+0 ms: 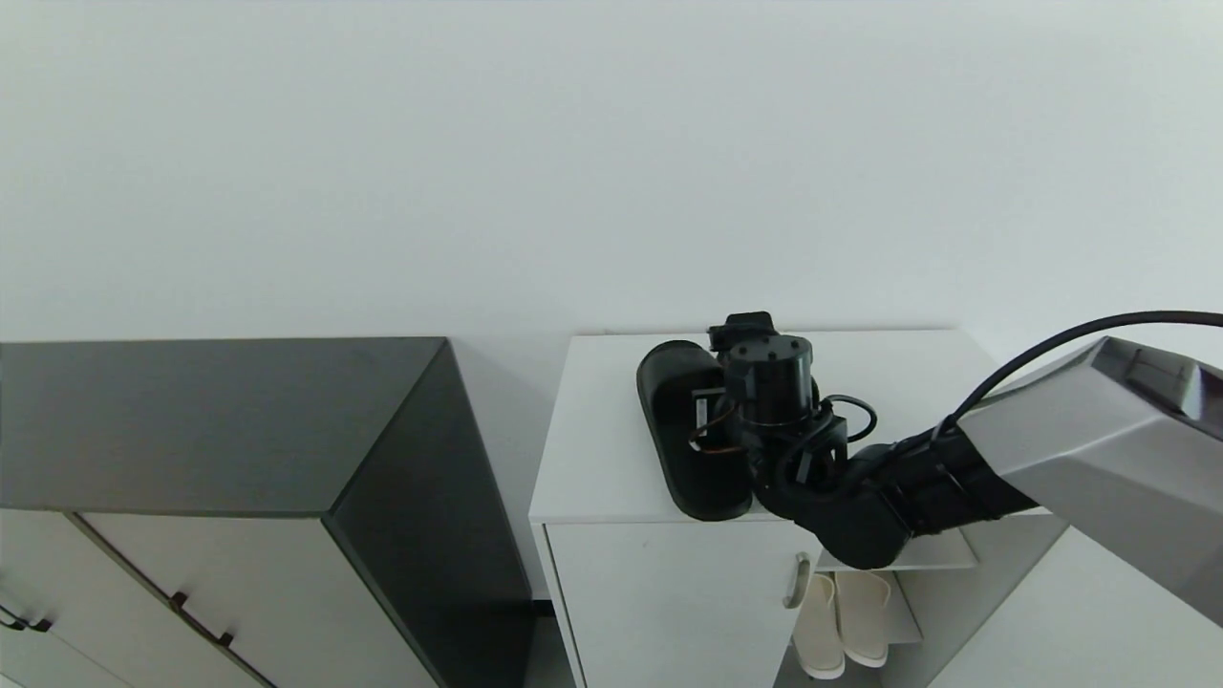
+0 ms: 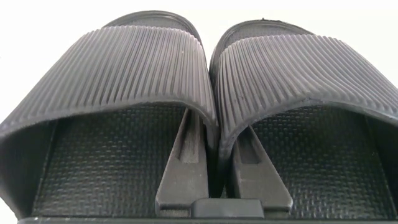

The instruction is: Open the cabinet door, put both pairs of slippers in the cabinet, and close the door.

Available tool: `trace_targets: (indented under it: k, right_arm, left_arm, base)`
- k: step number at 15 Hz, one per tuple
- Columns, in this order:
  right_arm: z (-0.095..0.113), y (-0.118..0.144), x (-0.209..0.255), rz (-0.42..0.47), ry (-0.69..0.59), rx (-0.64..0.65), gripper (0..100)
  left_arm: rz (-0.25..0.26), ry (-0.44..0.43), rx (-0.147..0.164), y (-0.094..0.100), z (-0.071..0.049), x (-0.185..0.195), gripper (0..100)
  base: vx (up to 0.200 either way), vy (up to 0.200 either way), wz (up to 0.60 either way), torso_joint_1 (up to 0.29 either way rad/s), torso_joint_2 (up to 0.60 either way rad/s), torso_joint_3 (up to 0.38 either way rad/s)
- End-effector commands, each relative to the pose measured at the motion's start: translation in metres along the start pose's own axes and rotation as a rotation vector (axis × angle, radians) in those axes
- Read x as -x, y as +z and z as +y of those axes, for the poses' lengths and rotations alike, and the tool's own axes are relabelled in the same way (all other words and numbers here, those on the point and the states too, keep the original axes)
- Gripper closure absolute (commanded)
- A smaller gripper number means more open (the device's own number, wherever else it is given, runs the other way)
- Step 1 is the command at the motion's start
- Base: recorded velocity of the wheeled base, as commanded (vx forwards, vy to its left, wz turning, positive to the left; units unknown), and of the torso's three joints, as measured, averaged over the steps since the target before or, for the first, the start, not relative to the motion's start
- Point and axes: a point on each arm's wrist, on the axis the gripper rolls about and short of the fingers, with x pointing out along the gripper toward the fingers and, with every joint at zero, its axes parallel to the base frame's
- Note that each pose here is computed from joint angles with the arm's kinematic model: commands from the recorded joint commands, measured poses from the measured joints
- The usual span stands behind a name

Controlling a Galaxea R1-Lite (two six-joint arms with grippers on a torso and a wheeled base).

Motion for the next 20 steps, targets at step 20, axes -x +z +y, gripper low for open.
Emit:
trace_targets:
  k: [20]
  right_arm:
    - [-0.036, 0.013, 0.119, 0.06, 0.168, 0.085, 100]
  left_arm:
    - [0.0, 0.0, 0.0, 0.0, 0.0, 0.0, 100]
  base:
    - [-0.02, 0.0, 0.0, 0.001, 0.0, 0.0]
